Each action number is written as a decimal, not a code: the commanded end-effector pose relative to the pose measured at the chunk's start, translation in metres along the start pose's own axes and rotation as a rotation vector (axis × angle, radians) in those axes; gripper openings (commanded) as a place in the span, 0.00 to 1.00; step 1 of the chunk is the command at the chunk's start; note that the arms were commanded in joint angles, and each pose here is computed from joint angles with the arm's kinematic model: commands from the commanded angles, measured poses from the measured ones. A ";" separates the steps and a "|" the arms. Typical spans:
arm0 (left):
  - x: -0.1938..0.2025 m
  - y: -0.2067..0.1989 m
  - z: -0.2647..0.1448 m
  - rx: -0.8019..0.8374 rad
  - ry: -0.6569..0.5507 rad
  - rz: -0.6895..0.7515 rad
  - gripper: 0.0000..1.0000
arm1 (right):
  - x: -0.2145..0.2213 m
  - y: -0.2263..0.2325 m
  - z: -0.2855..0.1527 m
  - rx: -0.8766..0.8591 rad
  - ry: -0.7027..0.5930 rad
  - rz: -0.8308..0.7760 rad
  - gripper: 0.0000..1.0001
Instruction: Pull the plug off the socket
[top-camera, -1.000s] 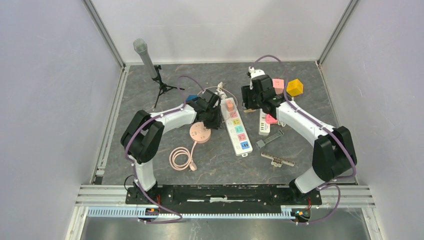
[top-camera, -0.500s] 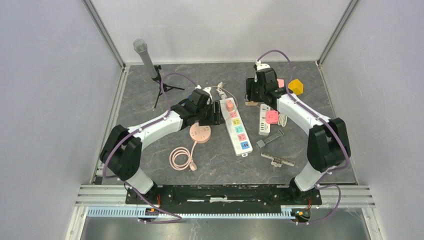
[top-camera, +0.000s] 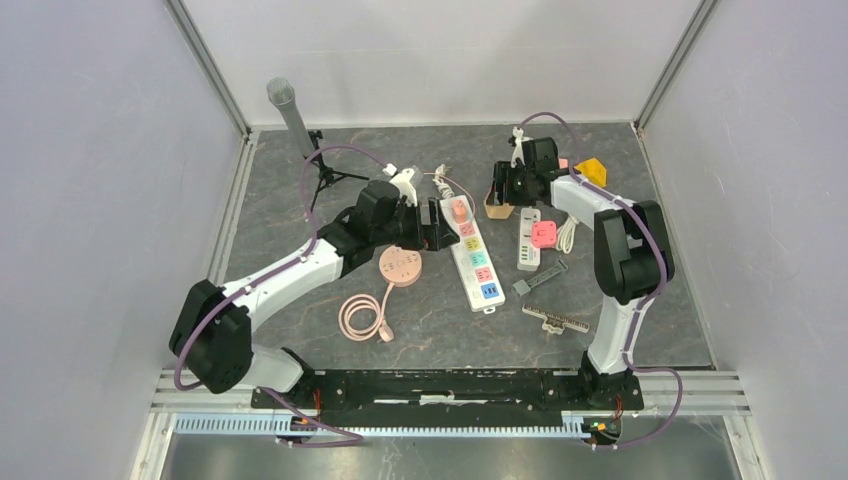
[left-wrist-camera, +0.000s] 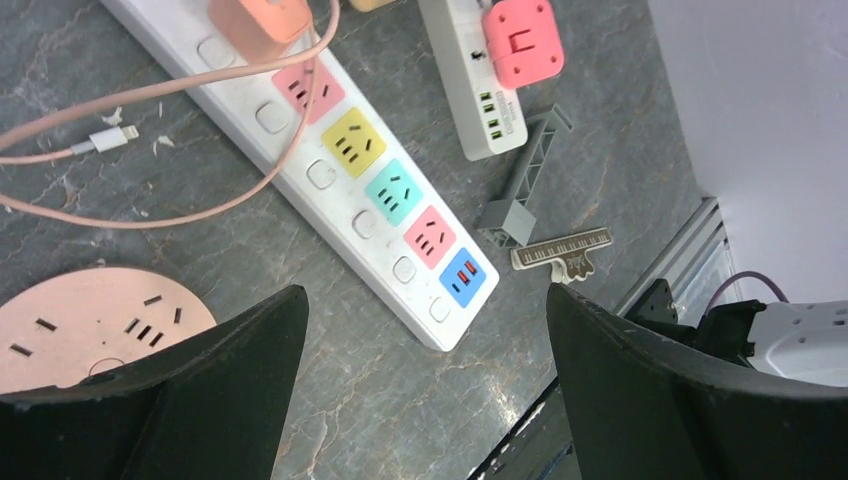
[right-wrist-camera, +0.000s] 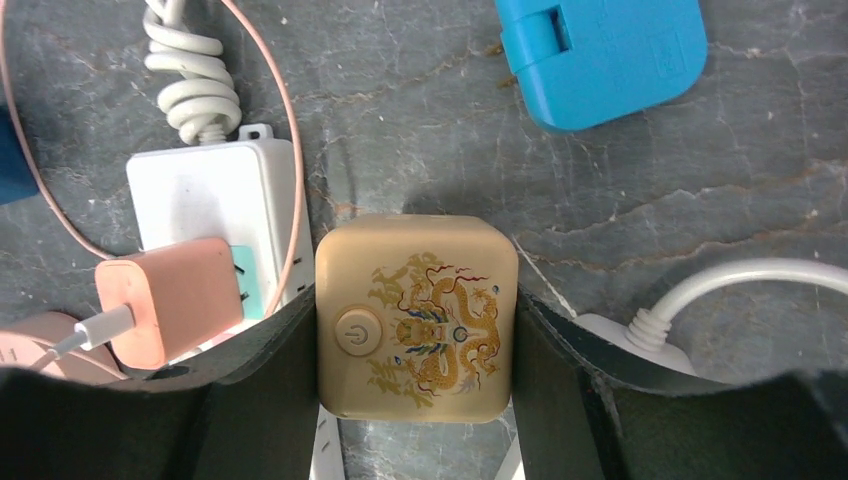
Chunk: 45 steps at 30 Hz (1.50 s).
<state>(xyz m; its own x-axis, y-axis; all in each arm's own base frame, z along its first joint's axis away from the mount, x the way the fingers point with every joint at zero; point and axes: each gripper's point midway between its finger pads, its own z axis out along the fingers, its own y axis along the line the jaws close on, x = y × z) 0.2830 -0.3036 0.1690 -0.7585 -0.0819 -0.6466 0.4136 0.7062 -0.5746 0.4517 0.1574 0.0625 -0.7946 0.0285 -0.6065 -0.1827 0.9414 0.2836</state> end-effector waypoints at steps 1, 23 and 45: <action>-0.015 -0.018 -0.009 0.078 -0.070 0.073 0.95 | -0.033 0.014 0.001 -0.080 -0.076 -0.030 0.43; -0.007 -0.017 -0.008 0.083 -0.058 0.044 0.96 | -0.060 0.028 -0.072 -0.094 -0.254 -0.150 0.96; -0.023 0.030 -0.031 -0.215 -0.188 -0.040 0.89 | -0.008 0.107 -0.028 -0.078 -0.213 -0.320 0.77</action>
<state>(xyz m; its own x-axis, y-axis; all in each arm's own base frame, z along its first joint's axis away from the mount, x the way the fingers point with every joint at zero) 0.2915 -0.2724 0.1697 -0.6992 -0.1544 -0.6981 0.3214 0.8043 -0.4998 0.3942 0.2391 0.0985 -0.6114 -0.2234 -0.7592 -0.4821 0.8659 0.1334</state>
